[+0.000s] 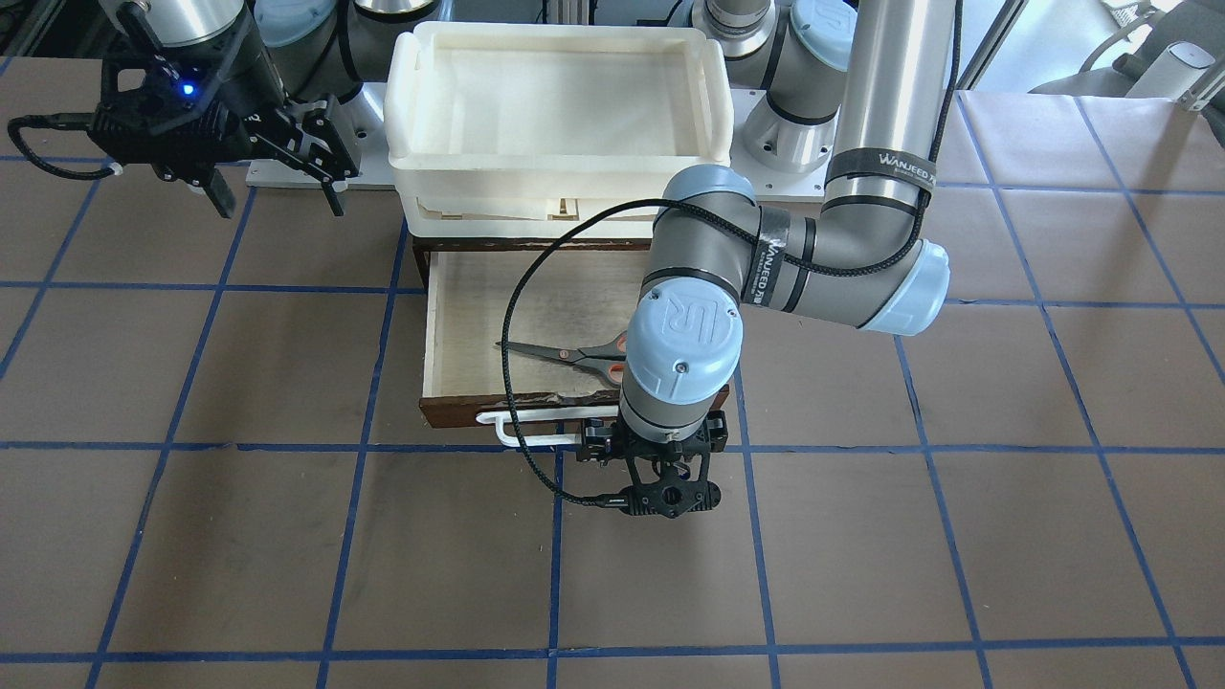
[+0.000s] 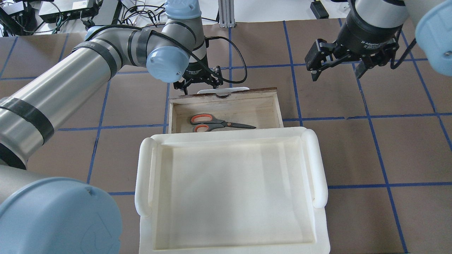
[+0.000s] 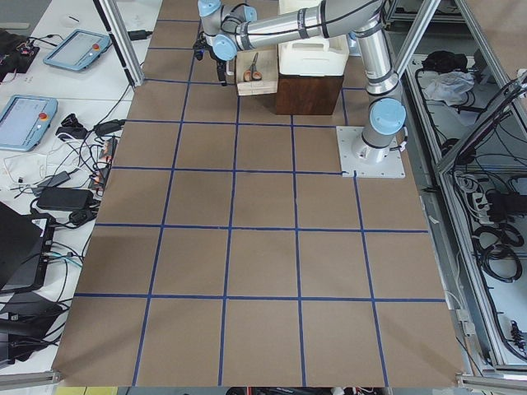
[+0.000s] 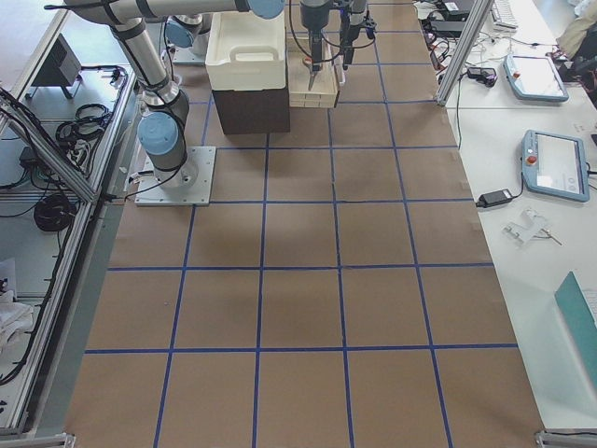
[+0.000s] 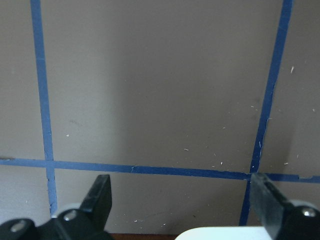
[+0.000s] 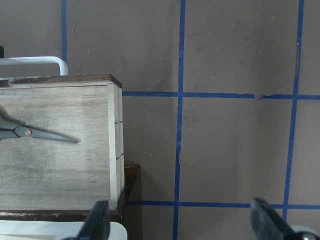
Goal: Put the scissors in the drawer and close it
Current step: 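Lower the left gripper onto the drawer's far edge near the handle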
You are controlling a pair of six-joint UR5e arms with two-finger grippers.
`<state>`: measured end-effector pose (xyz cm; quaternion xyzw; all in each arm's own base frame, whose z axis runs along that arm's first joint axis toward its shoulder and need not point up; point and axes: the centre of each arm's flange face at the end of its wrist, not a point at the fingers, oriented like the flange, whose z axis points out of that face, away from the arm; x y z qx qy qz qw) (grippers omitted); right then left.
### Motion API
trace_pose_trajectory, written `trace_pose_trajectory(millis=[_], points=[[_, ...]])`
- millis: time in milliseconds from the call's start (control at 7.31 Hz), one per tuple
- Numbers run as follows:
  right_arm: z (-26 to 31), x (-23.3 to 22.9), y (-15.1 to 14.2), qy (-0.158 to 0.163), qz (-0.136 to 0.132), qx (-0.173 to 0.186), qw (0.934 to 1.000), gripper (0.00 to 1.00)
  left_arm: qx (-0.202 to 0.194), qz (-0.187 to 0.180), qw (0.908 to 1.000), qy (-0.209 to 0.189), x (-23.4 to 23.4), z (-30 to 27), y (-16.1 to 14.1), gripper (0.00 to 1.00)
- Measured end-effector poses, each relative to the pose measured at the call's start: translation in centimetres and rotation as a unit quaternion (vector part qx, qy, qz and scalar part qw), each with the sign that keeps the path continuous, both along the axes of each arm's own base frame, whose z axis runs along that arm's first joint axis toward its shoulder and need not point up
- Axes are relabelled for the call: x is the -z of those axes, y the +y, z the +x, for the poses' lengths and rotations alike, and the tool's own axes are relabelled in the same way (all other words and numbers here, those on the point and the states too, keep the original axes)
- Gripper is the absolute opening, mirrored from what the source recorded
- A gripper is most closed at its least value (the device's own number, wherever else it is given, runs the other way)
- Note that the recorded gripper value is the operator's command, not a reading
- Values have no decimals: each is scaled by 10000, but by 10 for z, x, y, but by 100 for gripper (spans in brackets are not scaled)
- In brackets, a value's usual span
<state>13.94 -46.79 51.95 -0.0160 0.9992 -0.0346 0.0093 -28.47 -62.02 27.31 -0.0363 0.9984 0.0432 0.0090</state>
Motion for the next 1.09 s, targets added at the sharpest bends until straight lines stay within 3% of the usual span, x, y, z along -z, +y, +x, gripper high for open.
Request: trace_pose_trajectory(millis=[1095], points=[[-2,0,-1,1,-34,-21,10000,100,-8,463,9989,-96,-11,3,13,100]])
